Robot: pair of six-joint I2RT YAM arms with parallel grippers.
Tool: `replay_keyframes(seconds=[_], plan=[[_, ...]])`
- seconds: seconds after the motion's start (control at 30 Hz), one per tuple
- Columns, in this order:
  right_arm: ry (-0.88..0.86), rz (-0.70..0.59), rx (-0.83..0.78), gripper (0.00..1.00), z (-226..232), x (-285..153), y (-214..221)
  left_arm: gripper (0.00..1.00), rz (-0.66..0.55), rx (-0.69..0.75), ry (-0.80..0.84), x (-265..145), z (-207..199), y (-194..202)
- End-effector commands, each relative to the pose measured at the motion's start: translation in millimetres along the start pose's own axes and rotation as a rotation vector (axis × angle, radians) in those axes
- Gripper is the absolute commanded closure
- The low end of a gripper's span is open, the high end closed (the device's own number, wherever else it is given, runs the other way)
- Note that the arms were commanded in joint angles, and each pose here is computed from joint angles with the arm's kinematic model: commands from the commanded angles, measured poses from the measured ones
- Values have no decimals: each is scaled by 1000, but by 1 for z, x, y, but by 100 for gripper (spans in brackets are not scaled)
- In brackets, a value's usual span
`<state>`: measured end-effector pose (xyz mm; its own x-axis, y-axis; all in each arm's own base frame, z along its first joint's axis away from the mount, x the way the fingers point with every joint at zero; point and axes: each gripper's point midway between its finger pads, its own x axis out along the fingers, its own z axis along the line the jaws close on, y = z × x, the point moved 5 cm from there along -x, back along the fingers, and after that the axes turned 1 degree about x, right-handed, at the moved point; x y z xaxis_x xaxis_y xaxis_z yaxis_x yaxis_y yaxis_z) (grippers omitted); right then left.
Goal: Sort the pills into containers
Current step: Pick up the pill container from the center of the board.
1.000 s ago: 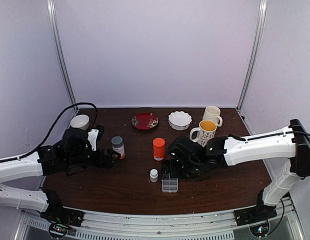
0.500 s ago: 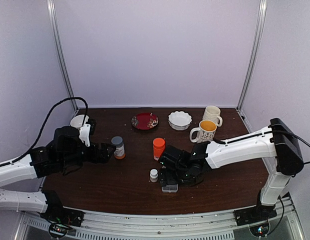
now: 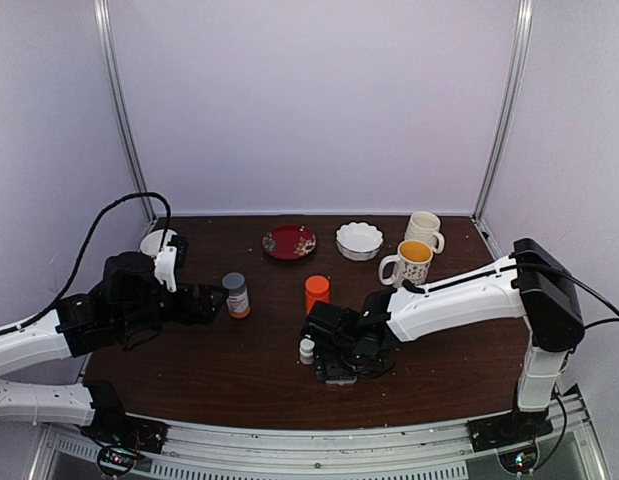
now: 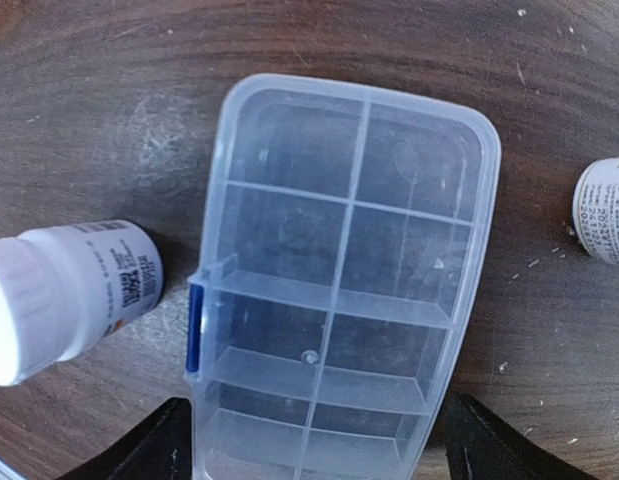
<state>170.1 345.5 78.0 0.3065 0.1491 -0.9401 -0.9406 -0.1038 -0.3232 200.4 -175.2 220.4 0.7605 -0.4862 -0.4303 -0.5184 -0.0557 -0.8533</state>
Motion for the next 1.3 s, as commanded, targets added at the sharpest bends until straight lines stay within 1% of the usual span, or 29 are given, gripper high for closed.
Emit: replay_keyframes(seconds=[0.0, 0.03, 0.07, 0.13, 0.27, 0.33, 0.43, 0.53, 0.63, 0.73, 0.83, 0.97, 1.13, 1.27], plan=[[55, -16, 7, 14, -3, 4, -1, 3, -24, 21, -5, -3, -2, -7], [59, -18, 5, 15, -2, 4, -1, 3, -24, 25, -6, -4, -1, -7], [61, -18, 1, 18, -2, 5, -1, 3, -25, 30, -6, -4, -1, -7], [72, -21, -4, 20, -1, 5, -3, 3, -24, 37, -13, -5, 0, -7], [84, -42, -6, 29, -3, -2, -7, 2, -18, 42, -20, -7, 2, -5], [59, -67, -3, 32, -4, -10, -9, 2, -13, 41, -13, -7, 2, -4], [-40, -129, 8, 41, -3, -33, -16, 2, -8, 38, 8, -6, -2, -4], [-102, -189, 1, 40, -5, -54, -22, 2, -4, 37, 34, -4, -7, -7], [-171, -235, -29, 40, -4, -73, -28, 3, 1, 34, 93, -3, -18, -13], [-313, -266, -85, 40, 4, -91, -28, 3, 0, 22, 208, -3, -36, -21], [-519, -304, -156, 39, 20, -115, -27, 2, -12, -6, 391, -6, -62, -31], [-739, -348, -218, 37, 38, -148, -27, 2, -56, -38, 598, -13, -92, -50], [-931, -376, -264, 37, 53, -175, -25, 2, -79, -63, 735, -19, -110, -63], [-1064, -399, -293, 37, 61, -196, -24, 3, -83, -83, 804, -21, -119, -68]])
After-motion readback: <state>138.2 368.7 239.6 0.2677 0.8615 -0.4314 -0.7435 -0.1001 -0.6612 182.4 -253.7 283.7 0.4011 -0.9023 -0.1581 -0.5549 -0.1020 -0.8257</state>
